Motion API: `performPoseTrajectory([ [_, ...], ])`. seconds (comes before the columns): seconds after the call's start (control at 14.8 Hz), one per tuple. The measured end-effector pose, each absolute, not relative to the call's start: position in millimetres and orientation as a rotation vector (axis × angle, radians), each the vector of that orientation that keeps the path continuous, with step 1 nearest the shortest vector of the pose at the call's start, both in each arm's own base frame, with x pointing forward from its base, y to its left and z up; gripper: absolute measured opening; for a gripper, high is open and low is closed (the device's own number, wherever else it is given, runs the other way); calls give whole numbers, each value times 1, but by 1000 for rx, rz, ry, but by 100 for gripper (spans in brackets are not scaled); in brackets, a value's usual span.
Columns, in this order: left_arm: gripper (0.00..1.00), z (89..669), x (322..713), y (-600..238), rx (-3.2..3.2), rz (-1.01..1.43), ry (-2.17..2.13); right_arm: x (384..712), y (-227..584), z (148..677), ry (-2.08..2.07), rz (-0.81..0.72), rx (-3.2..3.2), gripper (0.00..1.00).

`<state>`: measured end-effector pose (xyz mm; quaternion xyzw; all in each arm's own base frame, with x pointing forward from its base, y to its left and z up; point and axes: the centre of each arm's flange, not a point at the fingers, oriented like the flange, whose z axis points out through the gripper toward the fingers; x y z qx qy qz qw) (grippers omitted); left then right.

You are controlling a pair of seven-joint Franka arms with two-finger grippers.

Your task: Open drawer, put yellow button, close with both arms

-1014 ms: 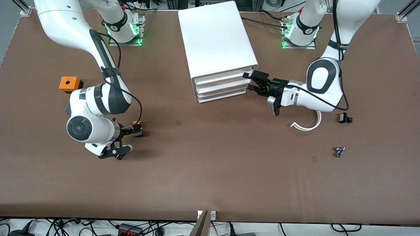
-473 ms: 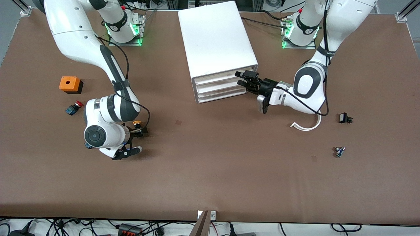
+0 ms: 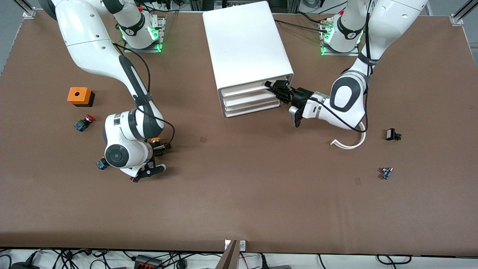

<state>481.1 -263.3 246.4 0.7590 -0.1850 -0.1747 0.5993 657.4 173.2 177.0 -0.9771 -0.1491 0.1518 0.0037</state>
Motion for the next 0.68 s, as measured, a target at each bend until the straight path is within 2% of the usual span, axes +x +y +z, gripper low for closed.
performPoseTrajectory([
  [0.07,13,247,481,-264,1756,-403,-434,655,174,175,-469,485,-3062,95],
  [0.14,13,247,481,-264,1755,-401,-435,655,174,174,-470,488,-3061,94],
  [0.2,13,247,481,-263,1755,-400,-435,654,174,174,-470,489,-3061,87],
  [0.47,13,251,491,-256,1760,-371,-428,655,174,174,-470,484,-3062,46],
  [0.54,13,253,496,-252,1764,-357,-423,656,174,177,-470,476,-3062,42],
  [0.68,13,250,510,-245,1768,-331,-409,661,175,185,-471,440,-3065,42],
])
